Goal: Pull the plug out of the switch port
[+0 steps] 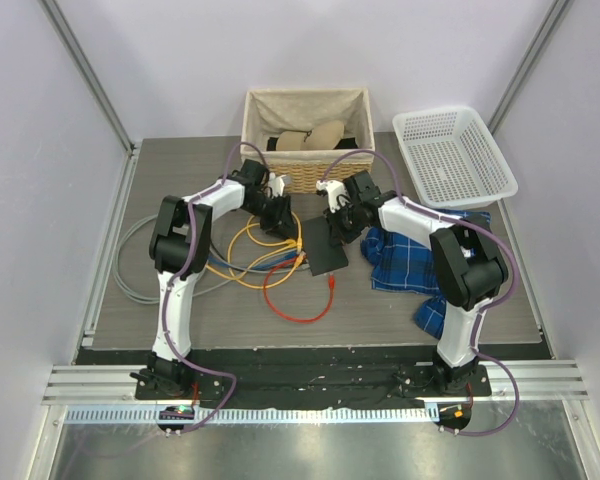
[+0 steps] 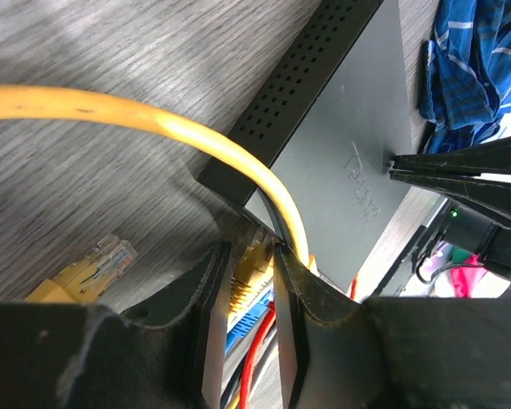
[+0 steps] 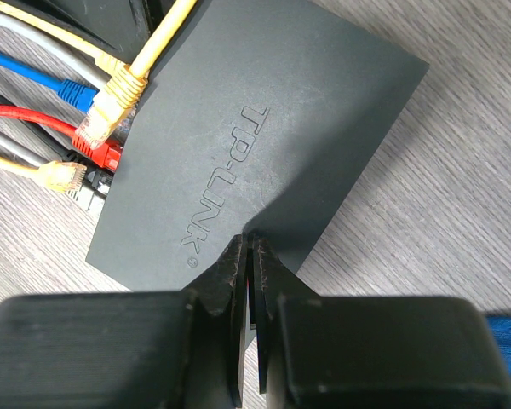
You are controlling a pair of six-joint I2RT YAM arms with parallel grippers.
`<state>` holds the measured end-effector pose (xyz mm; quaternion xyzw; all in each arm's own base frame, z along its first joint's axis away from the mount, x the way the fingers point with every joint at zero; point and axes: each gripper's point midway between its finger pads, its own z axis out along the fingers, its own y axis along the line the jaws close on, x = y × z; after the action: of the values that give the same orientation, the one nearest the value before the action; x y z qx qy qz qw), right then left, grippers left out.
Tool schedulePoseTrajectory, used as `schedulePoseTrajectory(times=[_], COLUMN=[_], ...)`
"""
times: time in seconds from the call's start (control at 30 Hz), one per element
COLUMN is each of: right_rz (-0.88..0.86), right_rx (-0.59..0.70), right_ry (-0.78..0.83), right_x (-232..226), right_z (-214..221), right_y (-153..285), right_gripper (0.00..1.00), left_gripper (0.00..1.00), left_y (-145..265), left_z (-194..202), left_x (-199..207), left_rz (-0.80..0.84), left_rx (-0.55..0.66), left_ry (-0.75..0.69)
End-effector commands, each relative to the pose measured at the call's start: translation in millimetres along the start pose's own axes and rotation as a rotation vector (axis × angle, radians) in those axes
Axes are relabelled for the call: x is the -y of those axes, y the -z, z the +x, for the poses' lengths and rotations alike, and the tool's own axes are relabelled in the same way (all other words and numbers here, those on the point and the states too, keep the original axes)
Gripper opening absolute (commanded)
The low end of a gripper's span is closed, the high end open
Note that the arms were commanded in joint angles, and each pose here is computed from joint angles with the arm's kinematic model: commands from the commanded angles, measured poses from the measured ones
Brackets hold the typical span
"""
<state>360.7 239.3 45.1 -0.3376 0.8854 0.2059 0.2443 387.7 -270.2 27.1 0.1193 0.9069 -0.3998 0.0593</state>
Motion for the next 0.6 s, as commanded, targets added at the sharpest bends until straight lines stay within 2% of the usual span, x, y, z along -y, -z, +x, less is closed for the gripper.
schedulePoseTrajectory(times=[0.0, 0.07, 0.1, 0.23, 0.43, 0.57], right_rz=[0.027, 0.026, 0.025, 0.023, 0.021, 0.012], right_rx=[-0.164, -0.164, -0.166, -0.169, -0.176, -0.184], right_ry=[-0.016, -0.013, -0.013, -0.008, -0.006, -0.009], right_x=[5.0, 4.0, 4.1, 2.6, 2.5, 1.8], right_z=[44.8, 43.8, 44.6, 44.8, 47.0, 50.6], right_y=[-12.3, -12.9, -13.2, -14.4, -14.5, -16.2], right_gripper=[0.1, 0.1, 0.1, 0.1, 0.1, 0.1], left_gripper=[0.24, 0.15, 0.0, 0.0, 0.0, 0.0], left_y=[-26.5, -25.8, -25.4, -22.7, -12.0, -11.4], left_z=[23.4, 23.8, 26.1, 29.6, 24.1, 13.9], left_x=[-46.6, -51.1, -53.6, -63.4, -67.0, -66.0], left_rz=[-0.141, -0.18, -0.201, -0.289, -0.344, -0.344], left_rx=[-0.058, -0.057, -0.064, -0.077, -0.086, -0.079], left_ry=[0.095, 0.088, 0.088, 0.052, -0.036, -0.044])
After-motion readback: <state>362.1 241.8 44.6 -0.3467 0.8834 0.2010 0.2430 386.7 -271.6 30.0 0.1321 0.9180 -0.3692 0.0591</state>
